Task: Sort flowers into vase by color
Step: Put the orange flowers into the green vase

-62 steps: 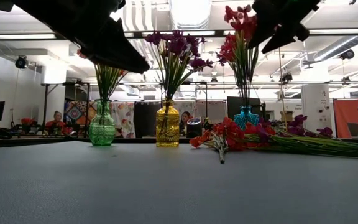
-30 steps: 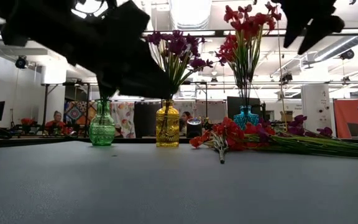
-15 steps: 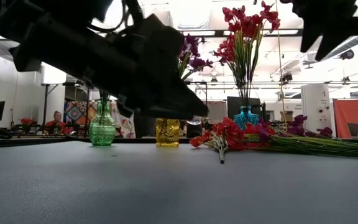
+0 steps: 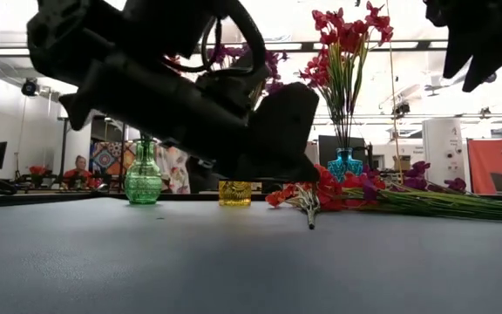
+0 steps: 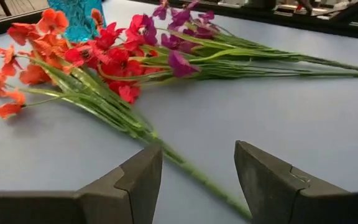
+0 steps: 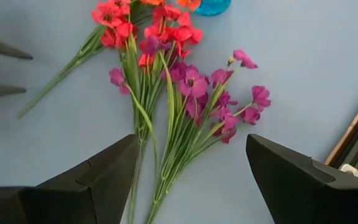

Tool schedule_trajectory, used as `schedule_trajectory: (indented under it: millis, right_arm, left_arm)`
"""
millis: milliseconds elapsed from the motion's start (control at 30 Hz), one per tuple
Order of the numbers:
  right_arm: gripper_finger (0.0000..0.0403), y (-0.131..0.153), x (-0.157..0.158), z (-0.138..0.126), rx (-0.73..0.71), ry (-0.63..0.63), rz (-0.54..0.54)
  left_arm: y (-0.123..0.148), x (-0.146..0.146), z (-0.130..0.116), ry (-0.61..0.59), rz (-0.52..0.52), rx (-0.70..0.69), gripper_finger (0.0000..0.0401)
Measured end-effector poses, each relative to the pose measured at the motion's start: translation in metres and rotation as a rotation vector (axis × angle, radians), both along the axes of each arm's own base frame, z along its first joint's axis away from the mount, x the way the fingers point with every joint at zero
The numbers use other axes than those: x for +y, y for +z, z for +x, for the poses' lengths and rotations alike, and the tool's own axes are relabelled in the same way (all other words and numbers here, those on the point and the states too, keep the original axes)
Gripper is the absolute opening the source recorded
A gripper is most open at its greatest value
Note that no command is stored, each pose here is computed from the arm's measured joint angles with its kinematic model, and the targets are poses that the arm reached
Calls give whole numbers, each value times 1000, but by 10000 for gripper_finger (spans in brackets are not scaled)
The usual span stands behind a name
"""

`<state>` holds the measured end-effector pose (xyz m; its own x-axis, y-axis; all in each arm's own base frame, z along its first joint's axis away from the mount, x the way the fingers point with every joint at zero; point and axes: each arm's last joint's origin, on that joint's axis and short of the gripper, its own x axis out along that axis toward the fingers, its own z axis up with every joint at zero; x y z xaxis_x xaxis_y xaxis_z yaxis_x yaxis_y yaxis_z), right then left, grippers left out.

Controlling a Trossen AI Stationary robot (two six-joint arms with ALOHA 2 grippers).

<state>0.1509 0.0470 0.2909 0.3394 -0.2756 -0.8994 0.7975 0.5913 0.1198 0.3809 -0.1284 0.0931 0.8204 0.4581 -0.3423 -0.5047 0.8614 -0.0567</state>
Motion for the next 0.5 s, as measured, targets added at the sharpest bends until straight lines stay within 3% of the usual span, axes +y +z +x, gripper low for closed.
schedule_trajectory:
  millis: [233,500]
  right_arm:
    - [293,-5,8,2,1,17,-27]
    - [292,-11,12,10,22,27,-48]
  left_arm:
    - [-14,18,9,-34,-47,24,191]
    - [-30,24,29,-1,-40,27,258]
